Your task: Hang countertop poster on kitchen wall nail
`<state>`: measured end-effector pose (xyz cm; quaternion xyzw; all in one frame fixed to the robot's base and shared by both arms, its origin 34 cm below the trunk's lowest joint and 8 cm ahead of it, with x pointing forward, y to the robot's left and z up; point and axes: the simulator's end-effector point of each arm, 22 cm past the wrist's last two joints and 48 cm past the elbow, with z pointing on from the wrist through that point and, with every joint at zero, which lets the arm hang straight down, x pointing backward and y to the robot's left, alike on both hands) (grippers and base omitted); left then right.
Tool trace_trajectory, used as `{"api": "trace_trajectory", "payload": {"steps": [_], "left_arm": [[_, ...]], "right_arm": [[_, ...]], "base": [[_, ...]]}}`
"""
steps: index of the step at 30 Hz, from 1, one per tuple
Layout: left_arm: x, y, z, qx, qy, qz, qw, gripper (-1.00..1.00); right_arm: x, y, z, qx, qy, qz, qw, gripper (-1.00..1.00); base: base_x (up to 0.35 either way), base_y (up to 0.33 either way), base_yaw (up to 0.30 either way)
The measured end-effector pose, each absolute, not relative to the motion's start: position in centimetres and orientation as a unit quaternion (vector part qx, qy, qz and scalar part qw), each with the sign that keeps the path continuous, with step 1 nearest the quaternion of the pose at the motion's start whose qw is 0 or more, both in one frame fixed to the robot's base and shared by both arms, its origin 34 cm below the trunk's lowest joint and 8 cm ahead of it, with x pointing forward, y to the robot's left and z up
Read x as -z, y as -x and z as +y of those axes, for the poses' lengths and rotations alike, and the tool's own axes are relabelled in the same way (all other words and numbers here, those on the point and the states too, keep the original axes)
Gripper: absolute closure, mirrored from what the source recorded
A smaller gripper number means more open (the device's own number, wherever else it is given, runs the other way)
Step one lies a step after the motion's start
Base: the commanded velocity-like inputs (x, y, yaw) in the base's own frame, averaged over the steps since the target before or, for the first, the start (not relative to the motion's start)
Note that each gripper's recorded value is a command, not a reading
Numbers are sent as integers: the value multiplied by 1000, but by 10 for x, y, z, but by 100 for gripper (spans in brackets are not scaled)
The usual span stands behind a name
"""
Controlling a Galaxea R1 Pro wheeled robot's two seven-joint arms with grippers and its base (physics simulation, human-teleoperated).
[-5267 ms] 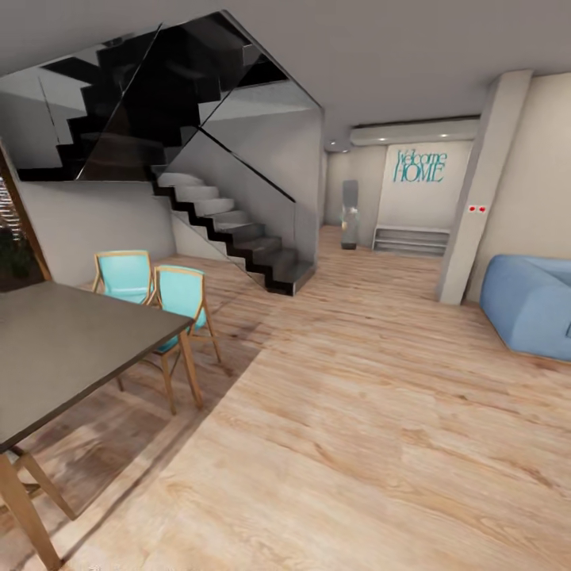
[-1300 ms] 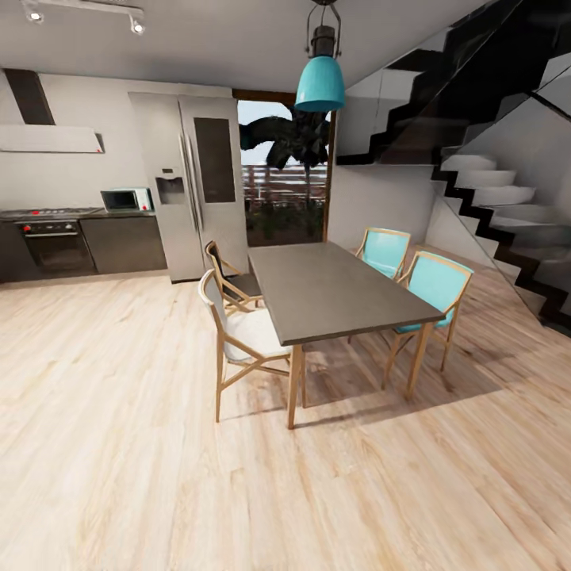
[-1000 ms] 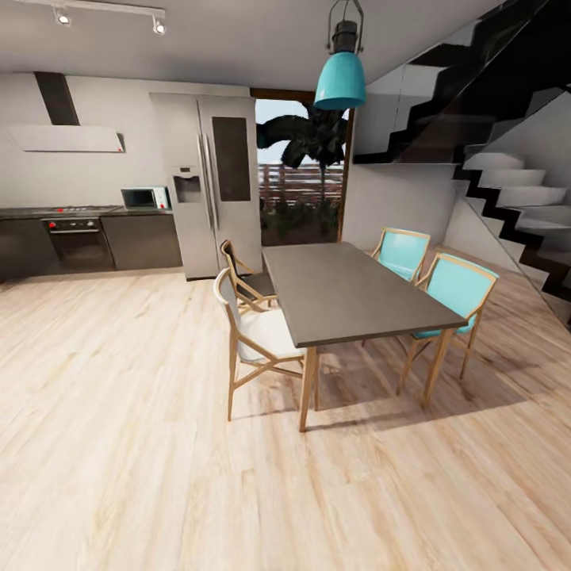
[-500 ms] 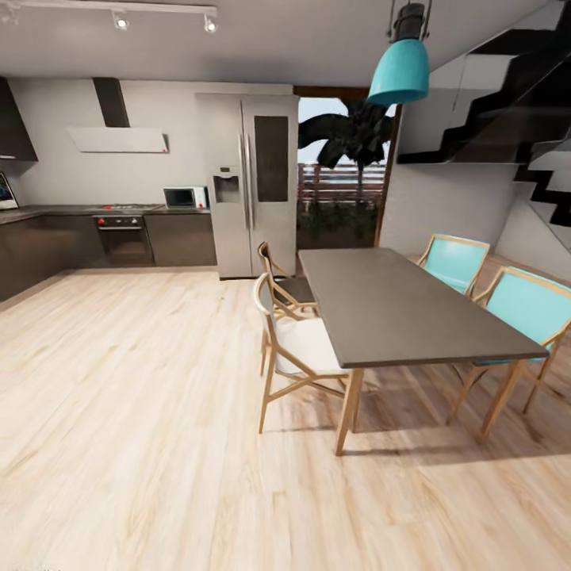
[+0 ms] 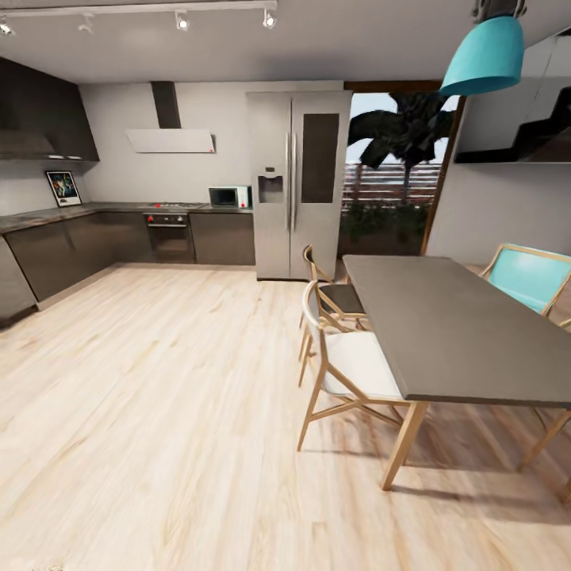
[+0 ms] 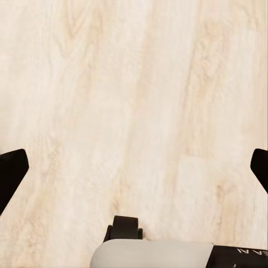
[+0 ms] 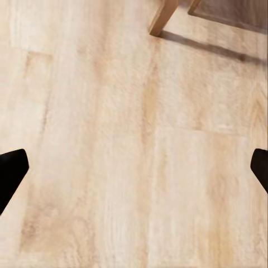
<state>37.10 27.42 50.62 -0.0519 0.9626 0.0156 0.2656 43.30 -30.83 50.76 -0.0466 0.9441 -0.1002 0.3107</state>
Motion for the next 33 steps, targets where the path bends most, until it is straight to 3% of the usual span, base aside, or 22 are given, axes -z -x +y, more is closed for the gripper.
{"api": "trace_trajectory", "payload": {"steps": [33], "left_arm": [[-503, -367, 274, -16, 52, 964, 259, -100]], "right_arm": [[-504, -429, -308, 100, 48, 946, 304, -100]], "base": [[282, 201, 279]]}}
